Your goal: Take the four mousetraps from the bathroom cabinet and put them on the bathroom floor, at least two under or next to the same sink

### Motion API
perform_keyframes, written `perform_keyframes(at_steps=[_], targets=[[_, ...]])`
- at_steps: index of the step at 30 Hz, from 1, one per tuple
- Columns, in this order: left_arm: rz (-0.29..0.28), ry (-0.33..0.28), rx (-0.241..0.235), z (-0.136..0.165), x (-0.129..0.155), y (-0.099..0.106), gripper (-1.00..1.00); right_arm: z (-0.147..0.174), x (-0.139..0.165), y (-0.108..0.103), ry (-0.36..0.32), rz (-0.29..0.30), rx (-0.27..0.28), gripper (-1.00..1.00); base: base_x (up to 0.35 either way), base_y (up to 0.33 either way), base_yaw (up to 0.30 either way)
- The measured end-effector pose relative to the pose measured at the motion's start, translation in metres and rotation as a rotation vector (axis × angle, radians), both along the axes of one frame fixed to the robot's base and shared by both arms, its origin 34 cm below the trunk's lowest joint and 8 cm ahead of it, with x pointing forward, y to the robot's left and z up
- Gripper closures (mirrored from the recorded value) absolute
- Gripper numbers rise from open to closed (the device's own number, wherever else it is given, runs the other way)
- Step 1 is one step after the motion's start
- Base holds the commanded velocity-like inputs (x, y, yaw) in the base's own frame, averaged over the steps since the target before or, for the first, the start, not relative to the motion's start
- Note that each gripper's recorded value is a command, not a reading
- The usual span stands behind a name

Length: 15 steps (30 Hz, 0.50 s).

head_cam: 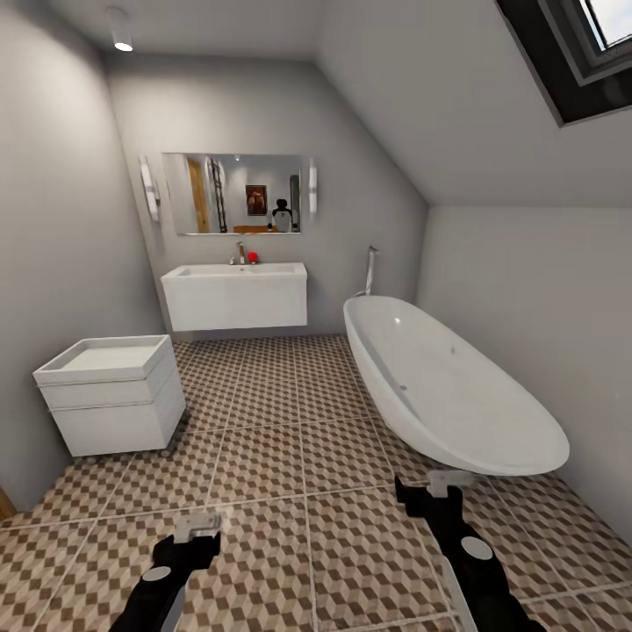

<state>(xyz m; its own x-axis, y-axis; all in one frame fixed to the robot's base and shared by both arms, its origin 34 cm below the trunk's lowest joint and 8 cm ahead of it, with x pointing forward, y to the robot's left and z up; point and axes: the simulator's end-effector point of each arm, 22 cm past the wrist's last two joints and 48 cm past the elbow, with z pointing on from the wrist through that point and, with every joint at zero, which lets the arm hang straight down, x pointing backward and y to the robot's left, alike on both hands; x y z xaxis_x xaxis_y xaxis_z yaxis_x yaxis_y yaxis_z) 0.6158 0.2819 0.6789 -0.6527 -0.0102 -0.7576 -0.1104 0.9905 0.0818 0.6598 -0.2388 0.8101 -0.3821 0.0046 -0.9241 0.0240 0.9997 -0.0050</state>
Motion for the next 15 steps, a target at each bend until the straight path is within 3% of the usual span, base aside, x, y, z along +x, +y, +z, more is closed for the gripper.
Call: perform_keyframes(at_steps=[6, 9, 10, 15], targets=[[0.001, -0.084, 0.000, 0.012, 0.011, -0.001, -1.00, 0.007, 0.003, 0.003, -0.024, 0.006, 0.002, -1.00, 0.000, 0.000, 0.000], [0.000, -0.096, 0.000, 0.014, 0.013, -0.001, -1.00, 0.009, 0.003, 0.010, -0.032, 0.021, -0.001, -1.00, 0.000, 0.000, 0.000], [-0.001, -0.103, 0.001, 0.016, 0.014, -0.001, -1.00, 0.010, 0.003, 0.027, -0.036, 0.059, -0.007, -1.00, 0.000, 0.000, 0.000], [-0.002, -0.109, 0.000, 0.018, 0.015, -0.002, -1.00, 0.011, 0.001, 0.050, -0.040, 0.111, -0.017, -1.00, 0.000, 0.000, 0.000]])
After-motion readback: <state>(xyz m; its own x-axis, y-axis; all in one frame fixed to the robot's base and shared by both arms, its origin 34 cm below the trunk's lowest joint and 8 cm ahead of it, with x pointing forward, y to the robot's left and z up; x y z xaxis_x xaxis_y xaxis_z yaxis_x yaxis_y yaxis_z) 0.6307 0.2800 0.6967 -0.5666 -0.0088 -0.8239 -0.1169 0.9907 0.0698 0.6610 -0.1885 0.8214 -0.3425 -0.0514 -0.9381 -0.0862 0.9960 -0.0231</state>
